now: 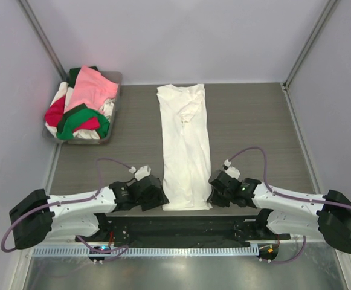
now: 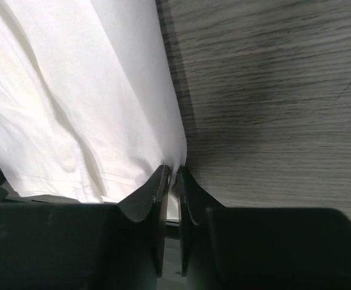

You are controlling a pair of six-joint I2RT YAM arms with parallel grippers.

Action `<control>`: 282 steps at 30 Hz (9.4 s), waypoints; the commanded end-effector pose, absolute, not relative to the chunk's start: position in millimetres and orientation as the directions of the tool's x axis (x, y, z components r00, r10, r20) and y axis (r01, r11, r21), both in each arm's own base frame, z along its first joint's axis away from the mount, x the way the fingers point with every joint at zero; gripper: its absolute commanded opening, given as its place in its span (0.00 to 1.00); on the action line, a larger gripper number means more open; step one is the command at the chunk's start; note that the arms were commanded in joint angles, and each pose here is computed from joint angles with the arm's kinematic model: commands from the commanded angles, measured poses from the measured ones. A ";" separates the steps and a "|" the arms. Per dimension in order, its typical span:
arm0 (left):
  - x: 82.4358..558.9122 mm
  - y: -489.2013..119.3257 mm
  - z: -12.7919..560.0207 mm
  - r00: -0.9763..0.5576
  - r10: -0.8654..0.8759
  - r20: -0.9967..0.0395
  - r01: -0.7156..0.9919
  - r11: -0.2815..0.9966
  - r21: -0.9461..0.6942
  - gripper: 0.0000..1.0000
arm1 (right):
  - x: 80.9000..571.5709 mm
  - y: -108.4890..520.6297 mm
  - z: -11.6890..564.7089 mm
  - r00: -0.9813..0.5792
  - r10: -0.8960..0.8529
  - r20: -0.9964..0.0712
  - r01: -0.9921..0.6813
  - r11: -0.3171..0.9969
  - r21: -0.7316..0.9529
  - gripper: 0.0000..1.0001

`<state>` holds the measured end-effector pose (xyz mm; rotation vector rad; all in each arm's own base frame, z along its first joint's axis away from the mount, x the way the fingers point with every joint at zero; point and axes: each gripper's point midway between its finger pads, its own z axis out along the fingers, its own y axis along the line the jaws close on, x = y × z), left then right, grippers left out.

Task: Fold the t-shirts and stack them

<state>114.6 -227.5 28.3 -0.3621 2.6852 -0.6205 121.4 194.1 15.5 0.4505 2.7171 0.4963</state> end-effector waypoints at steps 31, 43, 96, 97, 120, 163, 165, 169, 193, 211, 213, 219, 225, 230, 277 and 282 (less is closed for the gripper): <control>102.6 -237.9 107.4 -0.843 -0.313 -0.438 -0.127 0.907 -0.402 0.00 | 122.9 179.0 73.2 -0.862 0.340 -0.377 0.206 0.913 0.353 0.01; 190.2 -226.0 159.3 -0.765 -0.335 -0.550 -0.138 0.920 -0.368 0.01 | 225.9 176.5 144.4 -0.748 0.300 -0.593 0.198 0.952 0.232 0.01; 408.4 -198.8 184.4 -0.861 -0.328 -0.389 -0.188 0.916 -0.355 0.56 | 428.4 188.0 181.2 -0.801 0.240 -0.549 0.096 0.956 0.278 0.66; 390.6 -192.1 167.9 -0.880 -0.315 -0.357 -0.197 0.923 -0.329 0.56 | 409.5 205.2 174.0 -0.811 0.205 -0.548 0.051 0.957 0.284 0.65; 236.5 -80.4 143.3 -0.854 -0.126 -0.504 -0.103 0.992 -0.073 0.53 | 403.7 276.5 51.4 -0.905 -0.031 -0.424 -0.063 0.996 0.063 0.54; 305.5 -227.3 59.9 -0.893 -0.360 -0.270 -0.161 0.815 -0.556 0.52 | 320.3 176.7 41.9 -0.893 0.276 -0.356 0.095 0.888 0.449 0.55; 305.9 -233.2 52.5 -0.897 -0.355 -0.262 -0.158 0.813 -0.560 0.52 | 321.6 173.6 36.1 -0.894 0.282 -0.349 0.101 0.884 0.456 0.54; 303.5 -245.4 42.8 -0.904 -0.337 -0.264 -0.140 0.815 -0.562 0.52 | 315.4 169.4 21.2 -0.906 0.283 -0.316 0.114 0.880 0.461 0.48; 276.0 -223.0 16.9 -0.899 -0.348 -0.267 -0.184 0.852 -0.490 0.41 | 296.1 167.3 7.9 -0.916 0.306 -0.259 0.144 0.853 0.501 0.41; 271.9 -227.3 3.7 -0.904 -0.332 -0.270 -0.172 0.859 -0.482 0.23 | 277.8 158.9 3.5 -0.916 0.319 -0.244 0.171 0.859 0.483 0.41; 271.7 -226.3 2.7 -0.903 -0.332 -0.273 -0.172 0.861 -0.478 0.21 | 276.4 158.9 2.0 -0.917 0.317 -0.242 0.170 0.860 0.481 0.41; 272.5 -227.0 0.6 -0.904 -0.332 -0.271 -0.173 0.861 -0.478 0.16 | 274.2 161.4 -2.4 -0.919 0.321 -0.227 0.175 0.851 0.495 0.29; 275.6 -223.1 11.9 -0.902 -0.320 -0.289 -0.166 0.877 -0.451 0.06 | 279.4 163.4 3.3 -0.915 0.326 -0.238 0.171 0.847 0.504 0.01; 281.1 -209.1 46.5 -0.874 -0.304 -0.379 -0.135 0.901 -0.412 0.02 | 283.1 159.7 24.1 -0.903 0.325 -0.281 0.153 0.855 0.496 0.01; 139.0 -269.4 160.1 -0.895 -0.197 -0.401 0.118 0.762 -0.636 0.42 | 192.8 128.1 167.7 -0.846 0.322 -0.425 0.135 0.900 0.414 0.01; 130.5 -311.9 140.7 -0.916 -0.133 -0.378 0.154 0.754 -0.639 0.42 | 186.2 92.9 145.3 -0.823 0.355 -0.443 0.260 0.930 0.261 0.01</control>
